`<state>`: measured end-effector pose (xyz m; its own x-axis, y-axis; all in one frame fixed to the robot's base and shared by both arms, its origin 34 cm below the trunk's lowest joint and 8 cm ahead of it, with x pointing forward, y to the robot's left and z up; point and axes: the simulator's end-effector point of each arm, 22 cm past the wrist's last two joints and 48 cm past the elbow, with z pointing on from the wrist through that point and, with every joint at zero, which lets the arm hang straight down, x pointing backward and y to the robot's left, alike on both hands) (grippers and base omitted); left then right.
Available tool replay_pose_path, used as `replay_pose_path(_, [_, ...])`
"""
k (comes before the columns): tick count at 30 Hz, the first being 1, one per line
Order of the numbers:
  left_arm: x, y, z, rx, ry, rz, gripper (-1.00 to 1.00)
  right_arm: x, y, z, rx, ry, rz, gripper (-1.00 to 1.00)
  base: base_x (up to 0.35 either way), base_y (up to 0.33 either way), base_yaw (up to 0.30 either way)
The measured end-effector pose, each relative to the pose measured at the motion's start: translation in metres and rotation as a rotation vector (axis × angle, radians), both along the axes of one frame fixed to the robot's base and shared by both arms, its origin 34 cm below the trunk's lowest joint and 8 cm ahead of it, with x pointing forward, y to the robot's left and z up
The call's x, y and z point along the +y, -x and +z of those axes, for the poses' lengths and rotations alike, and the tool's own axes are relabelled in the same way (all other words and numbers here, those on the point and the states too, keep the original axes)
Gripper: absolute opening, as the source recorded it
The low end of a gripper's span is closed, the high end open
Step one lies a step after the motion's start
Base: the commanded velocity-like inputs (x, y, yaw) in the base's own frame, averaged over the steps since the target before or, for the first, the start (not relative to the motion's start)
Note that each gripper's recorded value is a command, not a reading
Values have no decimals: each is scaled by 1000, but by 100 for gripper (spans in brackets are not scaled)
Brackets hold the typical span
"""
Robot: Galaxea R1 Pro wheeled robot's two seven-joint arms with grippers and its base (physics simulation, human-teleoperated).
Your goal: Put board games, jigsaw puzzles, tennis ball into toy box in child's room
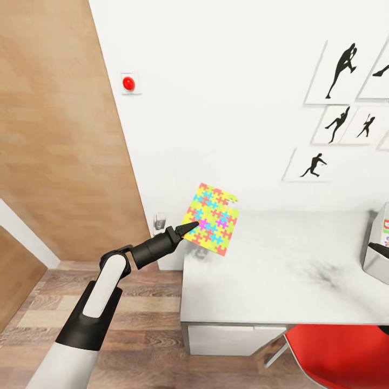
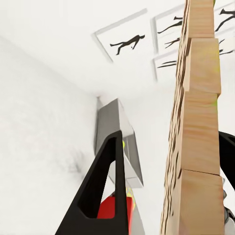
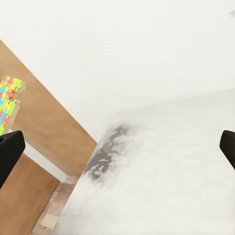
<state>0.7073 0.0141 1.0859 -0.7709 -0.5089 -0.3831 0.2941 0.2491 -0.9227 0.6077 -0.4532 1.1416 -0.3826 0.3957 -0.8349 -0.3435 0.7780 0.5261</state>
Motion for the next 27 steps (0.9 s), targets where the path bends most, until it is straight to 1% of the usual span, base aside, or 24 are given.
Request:
replay_pose_path(11, [0, 2, 11, -18, 0, -1, -100, 0, 3, 8, -19, -2, 0, 100, 0, 0, 0])
replay_pose_path(16, [0, 5, 19, -36, 4, 0, -100, 0, 5, 12, -27, -2, -1, 100, 0, -12, 0])
replay_pose_path(20, [1, 7, 24, -44, 5, 1, -100, 0, 6, 15, -33, -2, 0, 100, 0, -141, 0])
replay_pose_path(27, [0, 9, 30, -56, 5, 0, -100, 0, 8, 21, -45, -2, -1, 100, 0, -235, 0])
